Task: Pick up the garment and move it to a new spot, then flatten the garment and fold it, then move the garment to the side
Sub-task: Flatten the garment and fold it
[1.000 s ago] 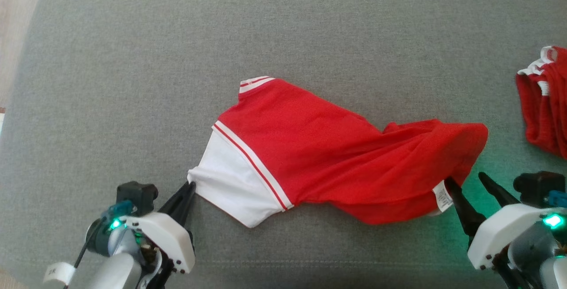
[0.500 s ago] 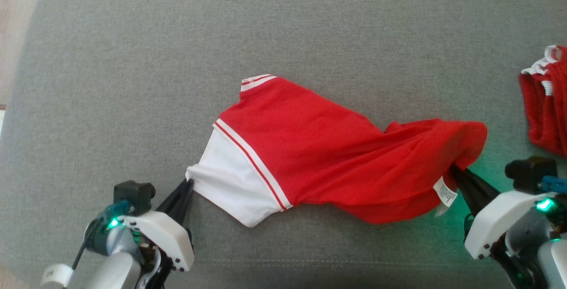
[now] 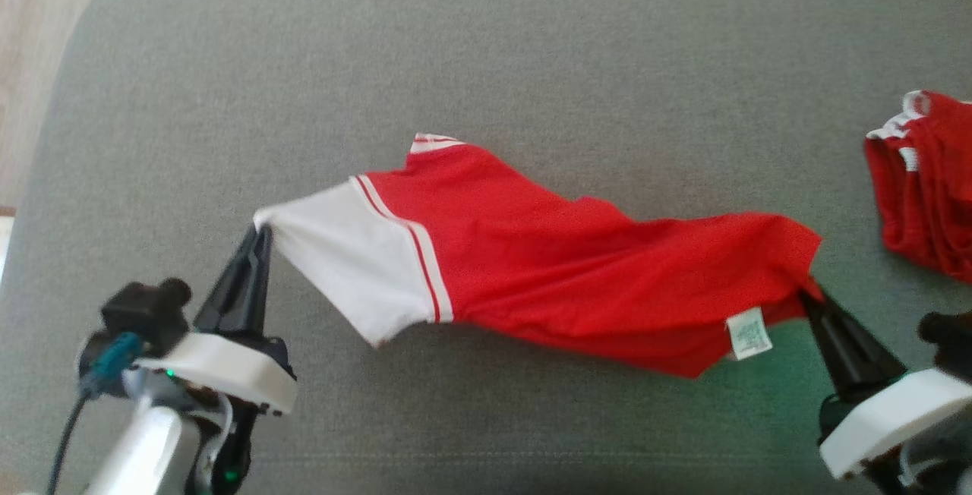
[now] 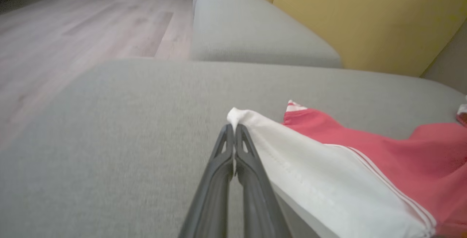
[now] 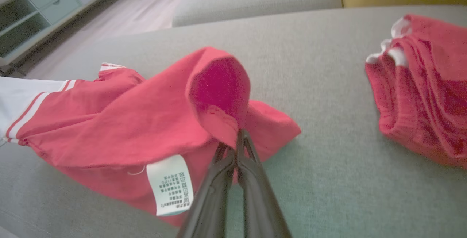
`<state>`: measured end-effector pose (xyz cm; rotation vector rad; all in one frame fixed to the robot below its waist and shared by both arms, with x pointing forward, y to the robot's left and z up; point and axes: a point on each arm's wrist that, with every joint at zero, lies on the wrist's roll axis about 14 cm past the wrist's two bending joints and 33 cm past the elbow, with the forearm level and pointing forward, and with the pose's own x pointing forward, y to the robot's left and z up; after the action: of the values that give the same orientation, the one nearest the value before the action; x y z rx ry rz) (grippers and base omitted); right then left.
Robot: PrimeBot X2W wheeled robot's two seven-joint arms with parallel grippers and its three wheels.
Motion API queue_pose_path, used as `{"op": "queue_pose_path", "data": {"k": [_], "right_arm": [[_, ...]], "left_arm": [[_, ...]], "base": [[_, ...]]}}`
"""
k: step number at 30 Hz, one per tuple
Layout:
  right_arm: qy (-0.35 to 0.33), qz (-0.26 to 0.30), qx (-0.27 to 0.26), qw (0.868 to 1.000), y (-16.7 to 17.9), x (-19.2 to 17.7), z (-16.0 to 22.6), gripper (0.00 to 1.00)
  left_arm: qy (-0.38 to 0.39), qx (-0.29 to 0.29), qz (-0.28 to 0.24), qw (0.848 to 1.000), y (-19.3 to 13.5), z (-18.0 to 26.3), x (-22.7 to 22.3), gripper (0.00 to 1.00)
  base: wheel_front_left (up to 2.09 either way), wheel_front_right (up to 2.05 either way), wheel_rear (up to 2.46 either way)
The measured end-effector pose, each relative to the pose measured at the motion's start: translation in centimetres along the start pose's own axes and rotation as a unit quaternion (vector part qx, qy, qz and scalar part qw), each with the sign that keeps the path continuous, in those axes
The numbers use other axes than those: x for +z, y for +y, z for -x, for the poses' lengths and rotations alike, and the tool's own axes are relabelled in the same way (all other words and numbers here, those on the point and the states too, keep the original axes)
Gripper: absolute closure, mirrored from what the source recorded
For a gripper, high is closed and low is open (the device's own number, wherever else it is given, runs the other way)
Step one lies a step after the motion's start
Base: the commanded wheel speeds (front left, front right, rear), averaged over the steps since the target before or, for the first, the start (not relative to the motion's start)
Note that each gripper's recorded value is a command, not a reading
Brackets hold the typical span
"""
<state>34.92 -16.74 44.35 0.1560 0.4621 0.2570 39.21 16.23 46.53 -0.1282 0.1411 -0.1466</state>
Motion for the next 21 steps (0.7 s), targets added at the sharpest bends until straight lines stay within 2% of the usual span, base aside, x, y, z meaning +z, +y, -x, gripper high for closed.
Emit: {"op": "queue_pose_path", "data": {"k": [5, 9, 13, 17, 19, 21], "right_arm": [[-0.055, -0.014, -0.001, 0.998, -0.1, 3.3, 1.3, 1.0], [-0.12, -0.053, 0.011, 0.991, -0.1, 7.2, 2.1, 1.0], [-0.203, -0.053, 0.035, 0.977, 0.0, 14.0, 2.9, 1.0], [-0.279, -0.016, 0.051, 0.959, 0.2, 21.0, 5.1, 1.0], [-0.299, -0.008, 0.061, 0.952, 0.6, 23.3, 5.9, 1.0], [-0.309, -0.001, 0.065, 0.949, 0.8, 24.6, 6.3, 1.0]], "left_arm": [[-0.092, -0.012, -0.023, 0.995, -0.8, 0.4, 6.2, 1.0], [-0.16, -0.03, -0.04, 0.986, -1.8, 0.8, 11.1, 1.0], [-0.241, -0.049, -0.077, 0.966, -2.6, 0.6, 18.0, 1.0], [-0.322, -0.072, -0.106, 0.938, -4.0, 1.4, 25.2, 1.0], [-0.347, -0.082, -0.116, 0.927, -4.7, 1.8, 27.8, 1.0], [-0.355, -0.087, -0.122, 0.923, -4.9, 1.7, 29.3, 1.0]], "base": [[0.0, 0.0, 0.0], [0.0, 0.0, 0.0], [0.0, 0.0, 0.0], [0.0, 0.0, 0.0], [0.0, 0.0, 0.0], [0.0, 0.0, 0.0]]}}
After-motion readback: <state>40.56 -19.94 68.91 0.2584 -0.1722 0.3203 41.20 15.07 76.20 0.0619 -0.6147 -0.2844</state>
